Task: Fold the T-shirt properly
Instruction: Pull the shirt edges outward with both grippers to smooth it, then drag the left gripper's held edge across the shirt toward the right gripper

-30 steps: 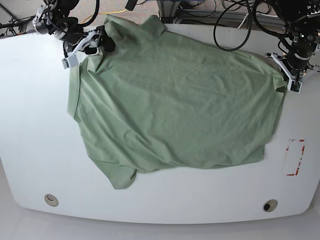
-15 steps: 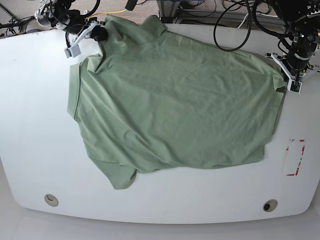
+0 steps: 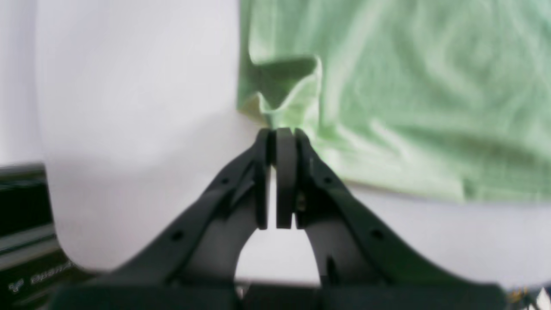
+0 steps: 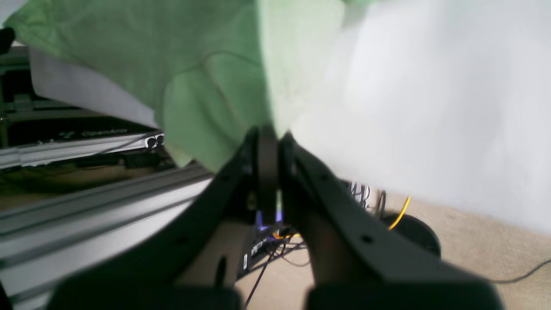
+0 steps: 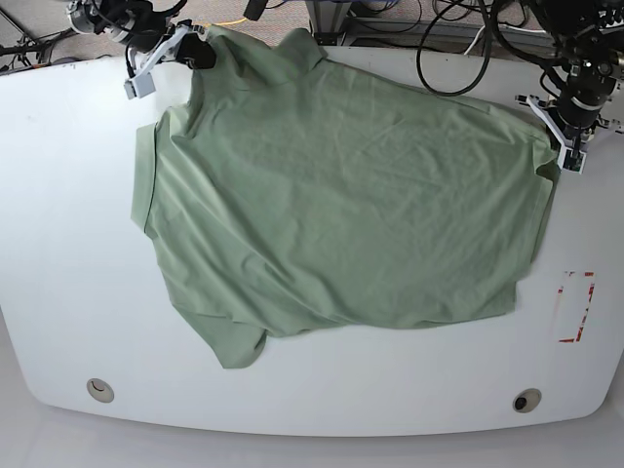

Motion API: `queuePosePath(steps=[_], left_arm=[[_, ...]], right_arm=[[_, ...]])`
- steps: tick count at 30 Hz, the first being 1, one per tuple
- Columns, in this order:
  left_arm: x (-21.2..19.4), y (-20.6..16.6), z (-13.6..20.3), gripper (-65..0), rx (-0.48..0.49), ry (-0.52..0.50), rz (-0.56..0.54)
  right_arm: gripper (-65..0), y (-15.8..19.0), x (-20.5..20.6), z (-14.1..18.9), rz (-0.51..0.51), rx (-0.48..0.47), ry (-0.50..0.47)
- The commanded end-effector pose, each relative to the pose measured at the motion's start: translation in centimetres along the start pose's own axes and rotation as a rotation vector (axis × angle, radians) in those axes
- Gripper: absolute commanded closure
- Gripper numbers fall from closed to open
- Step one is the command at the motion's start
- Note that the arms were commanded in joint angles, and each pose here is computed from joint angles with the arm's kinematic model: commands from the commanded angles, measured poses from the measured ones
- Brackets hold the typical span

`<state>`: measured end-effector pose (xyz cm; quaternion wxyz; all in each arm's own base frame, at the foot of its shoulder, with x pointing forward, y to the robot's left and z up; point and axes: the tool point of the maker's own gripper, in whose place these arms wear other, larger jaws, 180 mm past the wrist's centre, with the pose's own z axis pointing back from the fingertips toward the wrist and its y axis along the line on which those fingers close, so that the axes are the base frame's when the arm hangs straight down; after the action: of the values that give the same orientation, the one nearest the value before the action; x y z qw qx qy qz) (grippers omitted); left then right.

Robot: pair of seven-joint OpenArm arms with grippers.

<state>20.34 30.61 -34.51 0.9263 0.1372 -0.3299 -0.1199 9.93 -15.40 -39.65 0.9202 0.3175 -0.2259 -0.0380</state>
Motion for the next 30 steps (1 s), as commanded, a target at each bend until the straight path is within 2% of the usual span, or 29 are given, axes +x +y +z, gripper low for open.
queuePosePath(steps=[1, 7, 10, 14, 18, 30], left_arm=[[-0.4, 0.1, 0.6, 0.0, 0.004, 0.0, -0.012], [-1.3, -1.6, 0.8, 0.0, -0.029, 0.011, 0.018], [-1.0, -1.2, 0.8, 0.0, -0.023, -0.003, 0.018], [1.7, 0.1, 0.7, 0.0, 0.032, -0.082, 0.09], [3.8, 1.6, 0.5, 0.0, 0.072, -0.135, 0.115], [8.5, 4.3, 0.4, 0.0, 0.139, -0.236, 0.107]], right_arm=[[0.0, 0.7, 1.0, 0.9, 0.044, 0.002, -0.031], [0.0, 1.6, 1.7, 1.7, 0.086, -0.001, -0.05], [0.0, 1.8, 2.4, 2.0, 0.081, 0.014, -0.084], [0.0, 1.6, 3.5, 3.0, 0.069, 0.018, -0.142], [0.0, 1.4, 4.9, 3.7, 0.098, 0.028, -0.174], [0.0, 2.0, 9.2, 3.4, 0.172, 0.051, -0.263]])
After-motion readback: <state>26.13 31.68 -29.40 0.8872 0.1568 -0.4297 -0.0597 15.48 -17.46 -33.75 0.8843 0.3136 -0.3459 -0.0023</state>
